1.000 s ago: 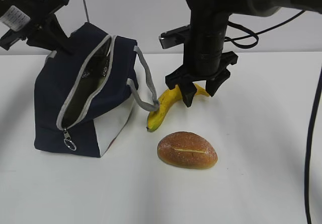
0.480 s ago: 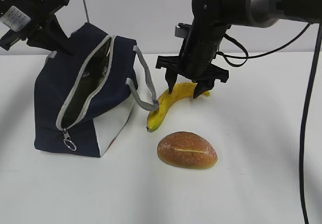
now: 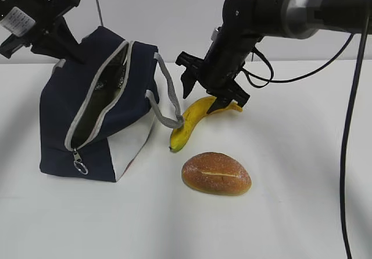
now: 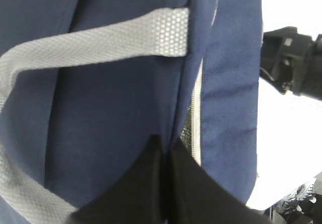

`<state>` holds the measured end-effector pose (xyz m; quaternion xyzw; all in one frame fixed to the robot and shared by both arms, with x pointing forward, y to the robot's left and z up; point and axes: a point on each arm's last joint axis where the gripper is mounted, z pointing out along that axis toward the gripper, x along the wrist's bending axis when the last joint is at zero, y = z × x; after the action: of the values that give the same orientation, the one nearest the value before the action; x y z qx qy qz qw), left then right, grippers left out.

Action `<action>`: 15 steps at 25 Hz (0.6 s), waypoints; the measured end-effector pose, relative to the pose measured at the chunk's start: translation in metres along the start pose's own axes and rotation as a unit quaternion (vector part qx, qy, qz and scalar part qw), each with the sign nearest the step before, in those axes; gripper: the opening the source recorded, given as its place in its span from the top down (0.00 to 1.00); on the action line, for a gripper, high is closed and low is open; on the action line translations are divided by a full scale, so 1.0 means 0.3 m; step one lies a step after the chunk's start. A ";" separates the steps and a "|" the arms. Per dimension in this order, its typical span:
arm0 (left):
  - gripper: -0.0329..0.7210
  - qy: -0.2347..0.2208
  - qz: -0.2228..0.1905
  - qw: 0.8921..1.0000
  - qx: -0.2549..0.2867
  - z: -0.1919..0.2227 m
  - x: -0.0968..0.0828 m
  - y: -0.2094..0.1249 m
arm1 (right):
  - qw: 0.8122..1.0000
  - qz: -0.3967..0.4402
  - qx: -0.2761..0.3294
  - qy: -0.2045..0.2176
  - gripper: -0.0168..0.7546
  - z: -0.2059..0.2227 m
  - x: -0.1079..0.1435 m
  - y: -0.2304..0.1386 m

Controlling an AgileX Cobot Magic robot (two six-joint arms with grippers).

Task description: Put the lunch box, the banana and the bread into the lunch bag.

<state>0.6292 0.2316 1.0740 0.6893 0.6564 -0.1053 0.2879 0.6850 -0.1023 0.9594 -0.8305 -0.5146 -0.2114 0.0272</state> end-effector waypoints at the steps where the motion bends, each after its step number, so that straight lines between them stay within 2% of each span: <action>1: 0.96 0.000 0.000 1.000 0.000 0.000 0.000 0.000 | 1.000 0.009 0.004 0.004 0.36 0.013 0.000 -0.002; 15: 0.96 0.000 0.000 1.000 0.002 0.004 0.002 0.000 | 0.998 0.049 0.021 0.020 0.36 0.157 -0.018 -0.013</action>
<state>0.6297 0.2316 1.0727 0.6896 0.6565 -0.1066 0.2866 0.6949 -0.0926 0.9138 -0.8495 -0.4772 -0.2155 0.0651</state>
